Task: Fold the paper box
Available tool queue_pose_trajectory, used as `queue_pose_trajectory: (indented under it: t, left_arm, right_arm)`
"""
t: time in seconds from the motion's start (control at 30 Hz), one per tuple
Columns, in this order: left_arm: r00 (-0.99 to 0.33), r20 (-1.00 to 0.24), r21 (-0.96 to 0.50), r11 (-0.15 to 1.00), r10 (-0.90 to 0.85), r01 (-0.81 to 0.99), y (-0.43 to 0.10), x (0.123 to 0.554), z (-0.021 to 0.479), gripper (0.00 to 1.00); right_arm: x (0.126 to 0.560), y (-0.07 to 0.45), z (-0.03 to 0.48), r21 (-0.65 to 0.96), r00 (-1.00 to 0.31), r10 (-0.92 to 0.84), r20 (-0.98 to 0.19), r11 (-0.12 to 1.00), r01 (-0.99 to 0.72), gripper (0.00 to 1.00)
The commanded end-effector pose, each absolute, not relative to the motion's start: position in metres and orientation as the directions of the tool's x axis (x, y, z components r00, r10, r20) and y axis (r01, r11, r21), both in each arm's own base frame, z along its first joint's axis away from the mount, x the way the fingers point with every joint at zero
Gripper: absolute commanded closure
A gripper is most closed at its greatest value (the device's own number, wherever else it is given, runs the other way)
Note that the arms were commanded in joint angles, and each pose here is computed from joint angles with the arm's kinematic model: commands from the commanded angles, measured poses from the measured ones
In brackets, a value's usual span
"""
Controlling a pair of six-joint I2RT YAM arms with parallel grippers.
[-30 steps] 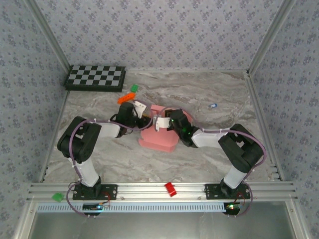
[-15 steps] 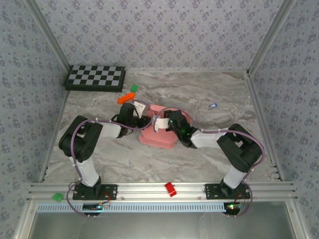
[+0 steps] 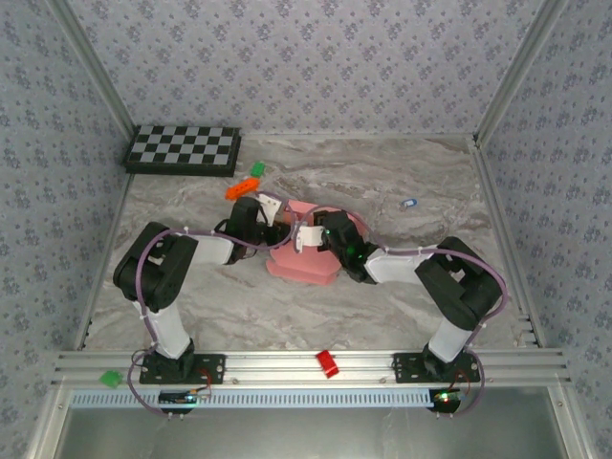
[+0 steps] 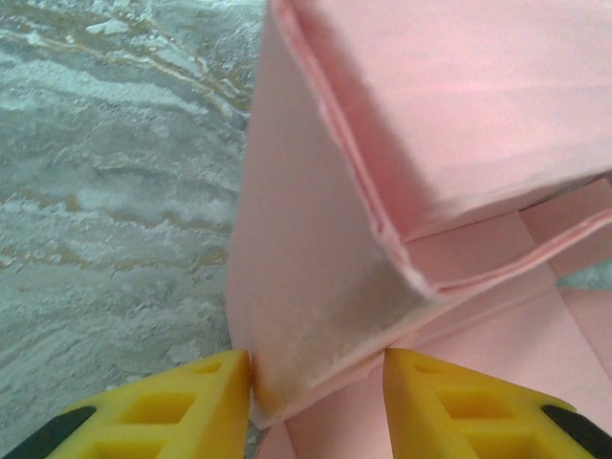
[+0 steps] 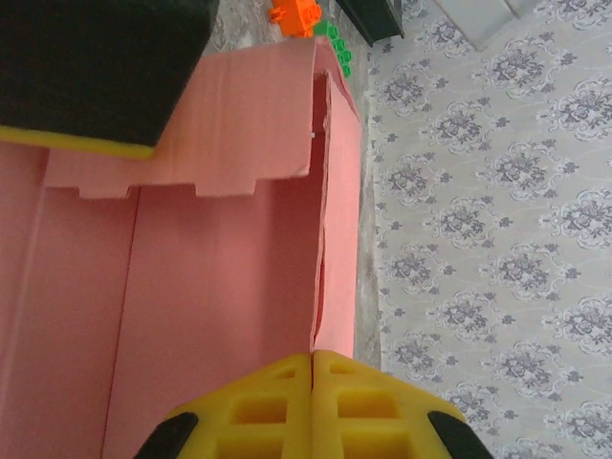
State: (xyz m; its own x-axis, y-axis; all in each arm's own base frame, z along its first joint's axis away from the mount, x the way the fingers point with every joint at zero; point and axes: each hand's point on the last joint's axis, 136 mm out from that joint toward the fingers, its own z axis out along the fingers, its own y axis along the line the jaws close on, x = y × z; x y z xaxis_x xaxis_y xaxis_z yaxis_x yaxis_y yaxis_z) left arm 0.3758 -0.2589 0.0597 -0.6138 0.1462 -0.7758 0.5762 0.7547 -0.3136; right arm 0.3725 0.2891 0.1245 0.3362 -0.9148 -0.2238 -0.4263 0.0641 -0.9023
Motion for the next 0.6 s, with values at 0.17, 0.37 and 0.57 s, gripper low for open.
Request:
queue_pose_trajectory:
  t: [0.17,0.37,0.57]
  left_arm:
    - [-0.550,-0.822,-0.303,0.704,0.148,0.642,-0.275,0.384,0.083,0.62]
    - [-0.563,-0.812,-0.292,0.731,0.151,0.617,-0.272,0.391,0.075,0.61]
    - [-0.555,-0.820,-0.277,0.753,0.138,0.596,-0.270,0.399,0.074,0.58]
  right_arm:
    - [0.374,0.292,0.118,-0.891,0.316,-0.923,-0.219,0.057,-0.451,1.00]
    - [0.373,0.292,0.117,-0.886,0.317,-0.921,-0.227,0.061,-0.459,1.00]
    - [0.371,0.293,0.117,-0.882,0.324,-0.916,-0.234,0.060,-0.468,1.00]
